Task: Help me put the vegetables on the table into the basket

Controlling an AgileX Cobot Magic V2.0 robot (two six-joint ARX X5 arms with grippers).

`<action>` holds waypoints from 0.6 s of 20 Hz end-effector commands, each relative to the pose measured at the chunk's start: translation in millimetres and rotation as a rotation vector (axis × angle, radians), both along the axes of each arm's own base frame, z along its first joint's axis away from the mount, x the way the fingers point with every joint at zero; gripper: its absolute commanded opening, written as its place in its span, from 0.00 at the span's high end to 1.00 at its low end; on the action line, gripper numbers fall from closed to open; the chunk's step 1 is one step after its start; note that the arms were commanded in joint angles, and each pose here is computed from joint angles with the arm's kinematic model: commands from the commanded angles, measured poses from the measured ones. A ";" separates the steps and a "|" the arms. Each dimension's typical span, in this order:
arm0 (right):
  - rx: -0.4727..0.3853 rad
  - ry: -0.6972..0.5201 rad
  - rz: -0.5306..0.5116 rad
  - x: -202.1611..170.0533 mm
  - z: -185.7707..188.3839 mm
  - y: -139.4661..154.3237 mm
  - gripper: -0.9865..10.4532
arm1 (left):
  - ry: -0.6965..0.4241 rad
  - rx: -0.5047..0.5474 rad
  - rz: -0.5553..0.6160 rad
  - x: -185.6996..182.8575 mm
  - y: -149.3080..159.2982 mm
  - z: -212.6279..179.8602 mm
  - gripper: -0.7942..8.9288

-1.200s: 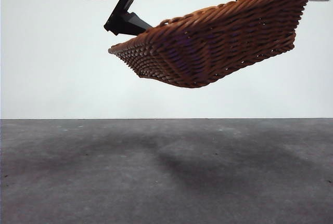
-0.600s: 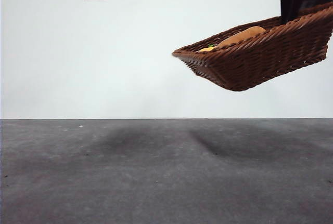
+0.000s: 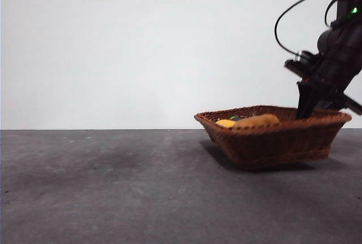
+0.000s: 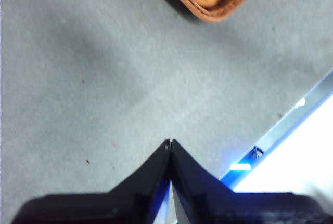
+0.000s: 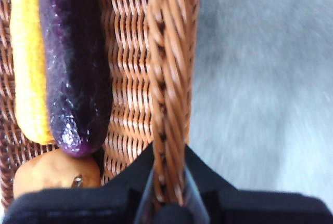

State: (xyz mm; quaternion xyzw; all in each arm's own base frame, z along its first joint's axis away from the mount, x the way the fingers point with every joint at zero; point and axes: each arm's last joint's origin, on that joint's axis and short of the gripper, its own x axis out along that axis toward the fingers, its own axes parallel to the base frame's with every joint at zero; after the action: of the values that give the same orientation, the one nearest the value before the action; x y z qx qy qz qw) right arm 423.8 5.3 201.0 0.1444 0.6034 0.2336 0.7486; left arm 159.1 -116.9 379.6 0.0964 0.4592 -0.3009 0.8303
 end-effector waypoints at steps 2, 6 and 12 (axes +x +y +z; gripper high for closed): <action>0.030 0.034 -0.013 6.9 -21.5 1.1 0.92 | 0.022 0.023 -0.010 -2.2 0.8 -2.4 0.92; 0.032 0.076 -0.017 4.9 -25.9 1.2 0.90 | 0.022 0.024 -0.010 -3.1 1.5 -2.1 0.92; 0.023 0.130 -0.059 -0.5 -19.9 1.1 0.34 | -0.022 0.044 -0.018 -1.1 1.2 -1.0 0.92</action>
State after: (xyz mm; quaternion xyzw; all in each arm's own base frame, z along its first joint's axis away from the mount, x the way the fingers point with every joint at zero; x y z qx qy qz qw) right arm 423.8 5.4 182.9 0.1820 0.6415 0.2088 0.7154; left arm 158.6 -115.5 378.9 0.1139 0.4597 -0.2914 0.8312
